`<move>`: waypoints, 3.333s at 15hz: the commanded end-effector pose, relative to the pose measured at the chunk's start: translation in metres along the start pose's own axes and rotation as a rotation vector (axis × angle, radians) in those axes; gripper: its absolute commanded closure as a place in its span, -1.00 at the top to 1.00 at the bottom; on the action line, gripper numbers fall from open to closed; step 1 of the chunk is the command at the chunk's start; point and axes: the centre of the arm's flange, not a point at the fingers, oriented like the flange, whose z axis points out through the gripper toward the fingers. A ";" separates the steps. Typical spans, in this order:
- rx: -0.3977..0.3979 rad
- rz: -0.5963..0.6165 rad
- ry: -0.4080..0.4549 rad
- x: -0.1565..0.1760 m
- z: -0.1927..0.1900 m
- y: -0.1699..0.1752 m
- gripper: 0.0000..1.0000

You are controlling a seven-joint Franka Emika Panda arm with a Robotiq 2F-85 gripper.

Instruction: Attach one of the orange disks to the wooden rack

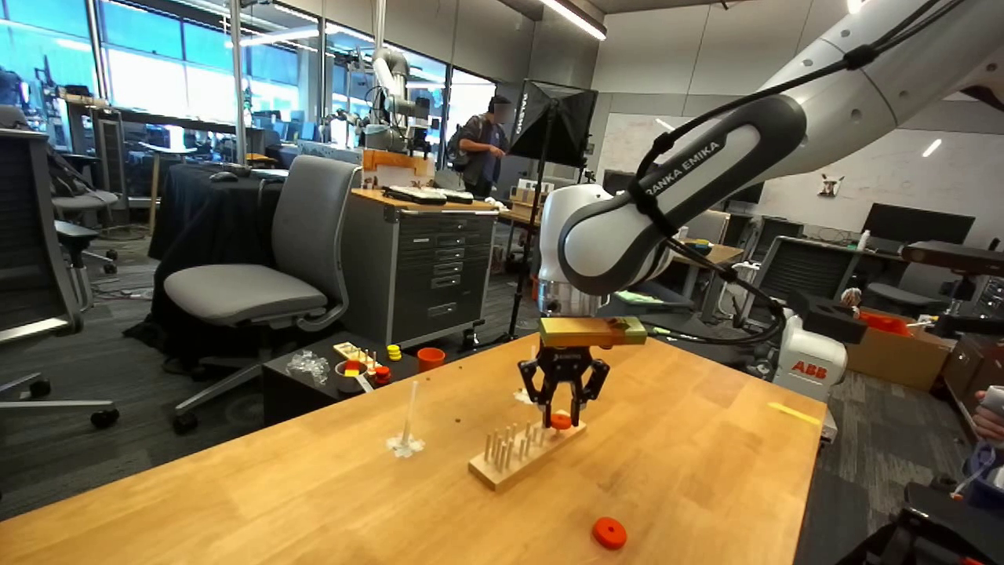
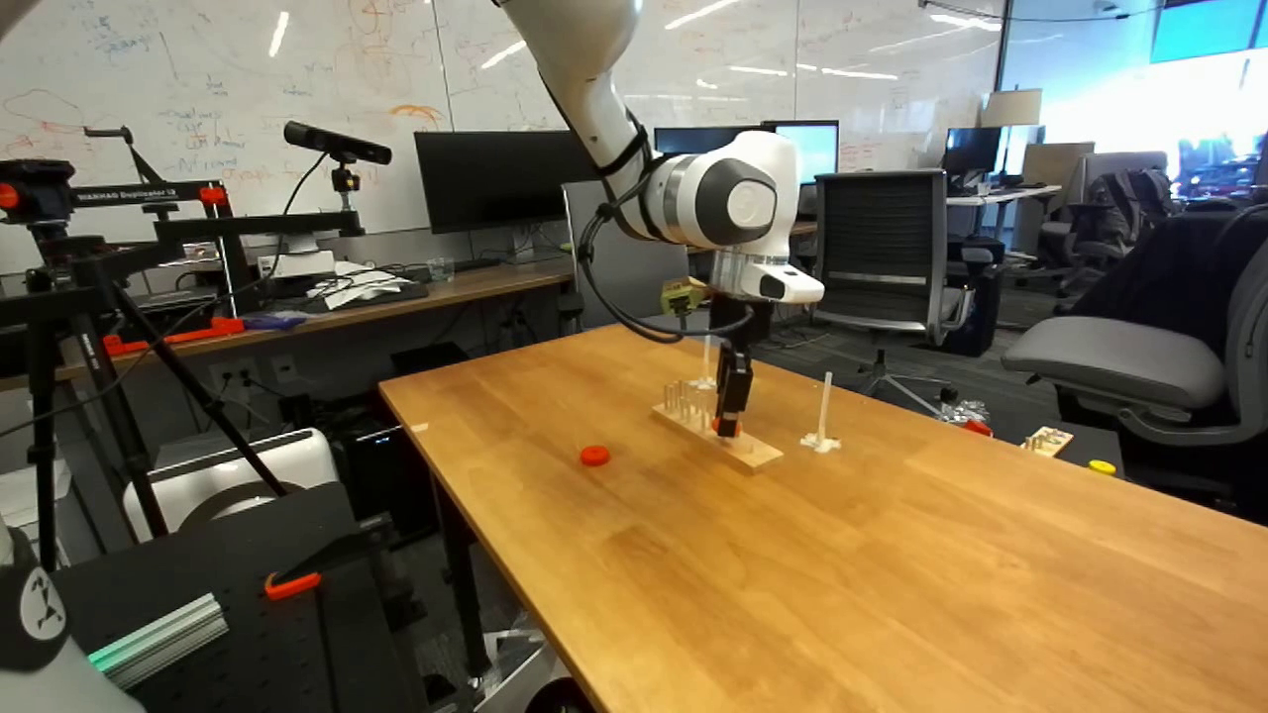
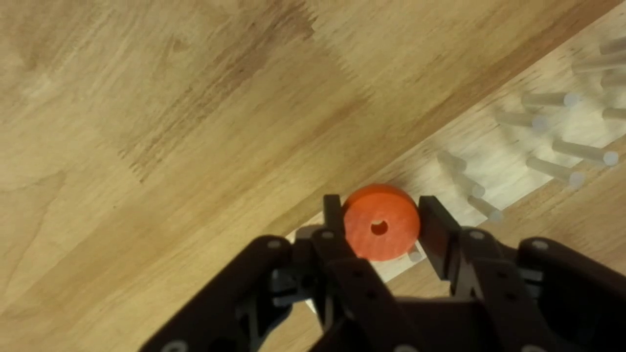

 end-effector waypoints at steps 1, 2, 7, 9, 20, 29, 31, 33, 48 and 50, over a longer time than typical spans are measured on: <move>-0.025 -0.016 0.000 -0.004 -0.001 -0.007 -0.65; -0.021 -0.020 0.001 -0.006 -0.002 -0.007 -0.65; -0.020 -0.038 0.006 -0.017 -0.002 -0.009 -0.65; -0.023 -0.040 0.006 -0.018 -0.001 -0.011 -0.65; -0.067 -0.055 0.051 -0.019 -0.008 0.003 1.00; -0.107 -0.165 0.175 -0.035 -0.044 0.047 1.00; -0.105 -0.190 0.187 -0.043 -0.051 0.055 1.00; -0.102 -0.210 0.196 -0.051 -0.056 0.062 1.00; -0.118 -0.236 0.203 -0.064 -0.058 0.070 1.00; -0.118 -0.236 0.203 -0.063 -0.058 0.070 1.00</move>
